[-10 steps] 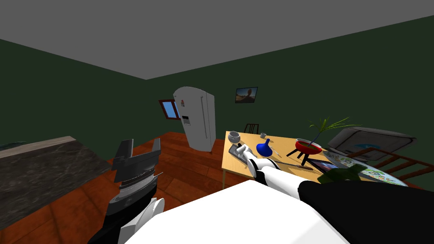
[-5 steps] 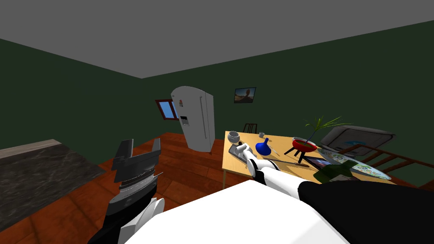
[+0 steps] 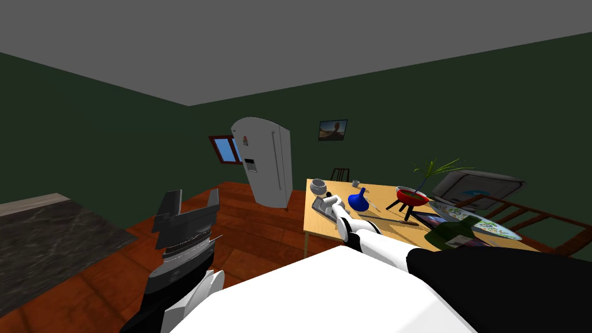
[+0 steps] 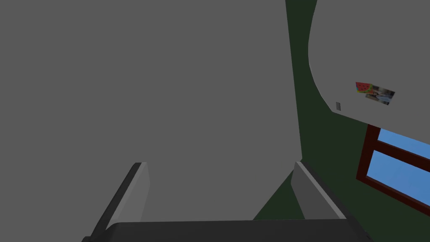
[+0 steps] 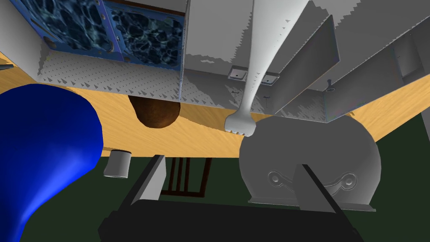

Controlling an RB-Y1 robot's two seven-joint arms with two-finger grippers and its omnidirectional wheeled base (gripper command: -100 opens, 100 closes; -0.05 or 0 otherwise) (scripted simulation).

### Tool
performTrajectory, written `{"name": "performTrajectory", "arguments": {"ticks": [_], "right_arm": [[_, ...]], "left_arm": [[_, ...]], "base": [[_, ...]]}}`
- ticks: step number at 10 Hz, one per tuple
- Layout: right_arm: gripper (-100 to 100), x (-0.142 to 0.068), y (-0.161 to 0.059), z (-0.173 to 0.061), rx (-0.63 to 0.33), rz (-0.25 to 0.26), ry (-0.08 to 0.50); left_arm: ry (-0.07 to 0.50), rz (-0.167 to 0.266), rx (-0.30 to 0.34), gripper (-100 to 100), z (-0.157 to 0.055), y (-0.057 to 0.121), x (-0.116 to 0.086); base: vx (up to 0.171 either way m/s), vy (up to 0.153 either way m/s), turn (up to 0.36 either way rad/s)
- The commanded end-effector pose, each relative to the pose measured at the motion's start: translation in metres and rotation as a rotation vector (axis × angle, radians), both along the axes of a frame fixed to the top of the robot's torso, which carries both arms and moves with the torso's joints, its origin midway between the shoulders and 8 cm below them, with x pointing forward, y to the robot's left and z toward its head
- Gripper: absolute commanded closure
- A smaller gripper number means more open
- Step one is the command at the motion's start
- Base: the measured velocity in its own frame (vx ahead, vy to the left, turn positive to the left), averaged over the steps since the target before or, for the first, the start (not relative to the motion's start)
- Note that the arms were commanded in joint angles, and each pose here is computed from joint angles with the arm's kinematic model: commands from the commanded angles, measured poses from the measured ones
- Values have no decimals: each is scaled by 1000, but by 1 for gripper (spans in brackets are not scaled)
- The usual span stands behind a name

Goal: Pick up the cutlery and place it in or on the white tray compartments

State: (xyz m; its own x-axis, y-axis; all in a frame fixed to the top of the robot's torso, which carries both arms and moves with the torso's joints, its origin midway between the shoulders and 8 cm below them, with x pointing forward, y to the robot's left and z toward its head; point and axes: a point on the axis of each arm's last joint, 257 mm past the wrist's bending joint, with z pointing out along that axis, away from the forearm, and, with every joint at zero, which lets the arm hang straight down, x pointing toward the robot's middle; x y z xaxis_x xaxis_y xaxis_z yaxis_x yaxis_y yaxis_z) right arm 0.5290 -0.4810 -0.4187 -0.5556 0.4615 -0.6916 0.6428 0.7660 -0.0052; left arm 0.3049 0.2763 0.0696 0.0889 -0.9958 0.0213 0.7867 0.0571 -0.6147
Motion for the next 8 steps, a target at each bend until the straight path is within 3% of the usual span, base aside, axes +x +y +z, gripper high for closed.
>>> {"name": "performTrajectory", "arguments": {"ticks": [1, 2, 4, 8], "right_arm": [[-100, 1, -1, 3, -11, 19, 10], [-100, 2, -2, 8, 10, 3, -8], [-100, 2, -2, 8, -13, 34, 11], [-100, 3, -8, 20, -1, 36, -4]], "left_arm": [[0, 0, 0, 0, 0, 0, 0], [0, 0, 0, 0, 0, 0, 0], [0, 0, 0, 0, 0, 0, 0], [0, 0, 0, 0, 0, 0, 0]], "base": [[16, 29, -61], [9, 36, -89], [13, 27, -17], [12, 25, -53]]}}
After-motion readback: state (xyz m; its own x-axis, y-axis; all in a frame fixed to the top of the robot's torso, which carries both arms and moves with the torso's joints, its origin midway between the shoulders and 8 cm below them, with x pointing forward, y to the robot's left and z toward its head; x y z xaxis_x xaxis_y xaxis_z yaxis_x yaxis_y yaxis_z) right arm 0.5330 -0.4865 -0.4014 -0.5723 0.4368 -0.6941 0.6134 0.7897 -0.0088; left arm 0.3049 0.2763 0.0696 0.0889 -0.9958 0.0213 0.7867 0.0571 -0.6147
